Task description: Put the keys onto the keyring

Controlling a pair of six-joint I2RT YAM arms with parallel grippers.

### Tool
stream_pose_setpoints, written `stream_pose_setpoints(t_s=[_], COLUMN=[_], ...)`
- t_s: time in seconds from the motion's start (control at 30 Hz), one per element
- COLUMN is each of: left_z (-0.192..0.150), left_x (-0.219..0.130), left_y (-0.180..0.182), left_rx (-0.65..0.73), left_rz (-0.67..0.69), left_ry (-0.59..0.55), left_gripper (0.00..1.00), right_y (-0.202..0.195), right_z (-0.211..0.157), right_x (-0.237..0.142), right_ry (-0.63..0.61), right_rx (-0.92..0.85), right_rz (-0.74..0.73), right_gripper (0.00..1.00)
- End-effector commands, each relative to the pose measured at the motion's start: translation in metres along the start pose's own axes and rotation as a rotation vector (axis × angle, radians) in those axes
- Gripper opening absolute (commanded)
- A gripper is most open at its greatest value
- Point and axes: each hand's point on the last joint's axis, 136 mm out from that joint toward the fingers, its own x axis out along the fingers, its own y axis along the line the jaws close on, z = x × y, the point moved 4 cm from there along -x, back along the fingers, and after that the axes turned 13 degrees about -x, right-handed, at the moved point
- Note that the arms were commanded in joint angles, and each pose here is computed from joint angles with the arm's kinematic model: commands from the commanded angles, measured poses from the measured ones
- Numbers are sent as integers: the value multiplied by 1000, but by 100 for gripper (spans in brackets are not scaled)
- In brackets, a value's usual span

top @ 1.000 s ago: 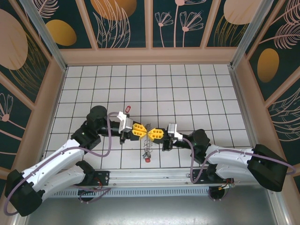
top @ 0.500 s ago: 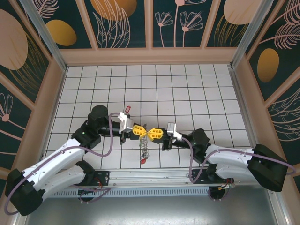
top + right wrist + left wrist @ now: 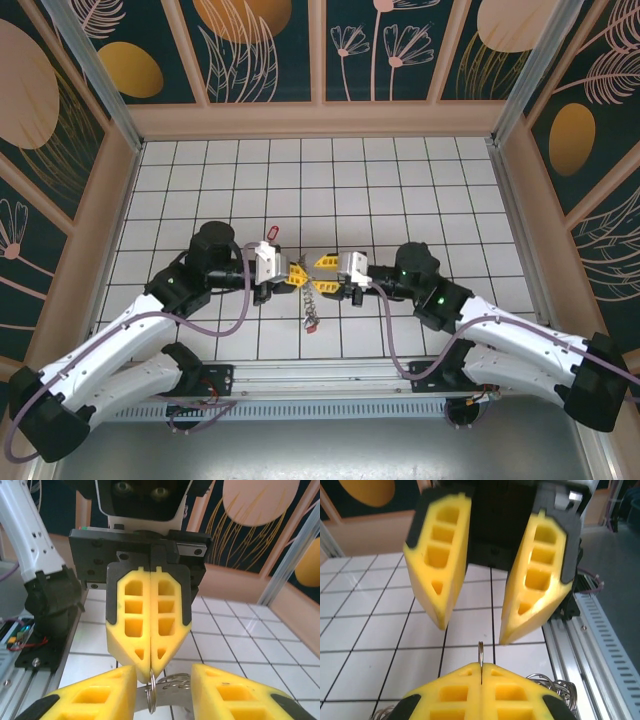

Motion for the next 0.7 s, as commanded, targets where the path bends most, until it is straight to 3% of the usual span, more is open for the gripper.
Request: stream_pose_setpoints(t_s=[0.0, 0.27, 0.4, 0.67], left_z=[6, 7, 4, 2], left_x=[-1, 3, 4, 5], left_y=[1, 2, 1, -1], left_rx=[41, 31, 21, 5], left_rz=[1, -29, -36, -64], left_ry=[33, 61, 72, 82], left_gripper=[0, 0, 0, 0], right_y=[12, 9, 7, 6], right_z=[-14, -28, -27, -24], right_x=[-2, 7, 7, 10], right_ry=[131, 238, 227, 207], right_rx=[-13, 17, 22, 30], right_rz=[128, 189, 196, 210], right_gripper=[34, 33, 16, 22])
